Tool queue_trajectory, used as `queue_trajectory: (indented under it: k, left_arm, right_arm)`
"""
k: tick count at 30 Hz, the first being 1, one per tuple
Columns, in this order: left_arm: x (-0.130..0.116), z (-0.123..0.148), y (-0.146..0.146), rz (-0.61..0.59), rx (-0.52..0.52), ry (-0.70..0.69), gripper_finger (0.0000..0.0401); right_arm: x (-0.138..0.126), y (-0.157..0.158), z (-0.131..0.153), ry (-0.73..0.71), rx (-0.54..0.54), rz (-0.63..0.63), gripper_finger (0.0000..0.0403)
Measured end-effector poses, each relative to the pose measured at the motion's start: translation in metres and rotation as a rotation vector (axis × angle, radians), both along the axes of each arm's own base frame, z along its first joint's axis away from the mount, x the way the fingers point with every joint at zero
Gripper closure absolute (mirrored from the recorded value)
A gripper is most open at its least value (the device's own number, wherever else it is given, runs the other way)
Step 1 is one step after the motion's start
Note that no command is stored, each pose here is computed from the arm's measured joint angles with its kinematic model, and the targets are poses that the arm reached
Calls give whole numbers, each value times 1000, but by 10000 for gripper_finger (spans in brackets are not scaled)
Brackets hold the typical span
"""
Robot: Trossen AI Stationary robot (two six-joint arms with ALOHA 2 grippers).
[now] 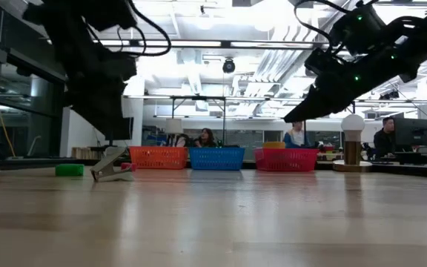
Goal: Pick and place Stapler, Stapler remover, tape
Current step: Put the light gray staple remover into the orange bin
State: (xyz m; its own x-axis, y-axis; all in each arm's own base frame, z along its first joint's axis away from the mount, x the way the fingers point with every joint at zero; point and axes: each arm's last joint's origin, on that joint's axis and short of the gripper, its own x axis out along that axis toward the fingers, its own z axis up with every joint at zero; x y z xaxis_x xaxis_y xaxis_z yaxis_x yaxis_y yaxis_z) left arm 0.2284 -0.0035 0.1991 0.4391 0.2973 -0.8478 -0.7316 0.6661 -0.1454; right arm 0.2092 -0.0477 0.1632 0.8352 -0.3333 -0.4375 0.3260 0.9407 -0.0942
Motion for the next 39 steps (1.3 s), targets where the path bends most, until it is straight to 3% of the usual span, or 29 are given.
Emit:
queue_trajectory:
  k: [8,18,26,34,39]
  left_arm:
    - [-2,-1,-28,-118,-113,7,211]
    - [-6,-8,-62,-197,-205,33,211]
    - [-3,-34,-84,-93,-201,108,204]
    - [7,-62,-91,-5,-198,158,142]
    - [9,-64,-91,40,-173,127,120]
  right_arm:
    - [1,2,-1,4,23,86,204]
    - [2,2,1,-10,-18,87,204]
    - [2,1,2,-15,-31,81,204]
    - [2,1,2,-16,-31,81,204]
    - [2,1,3,-20,-32,81,204]
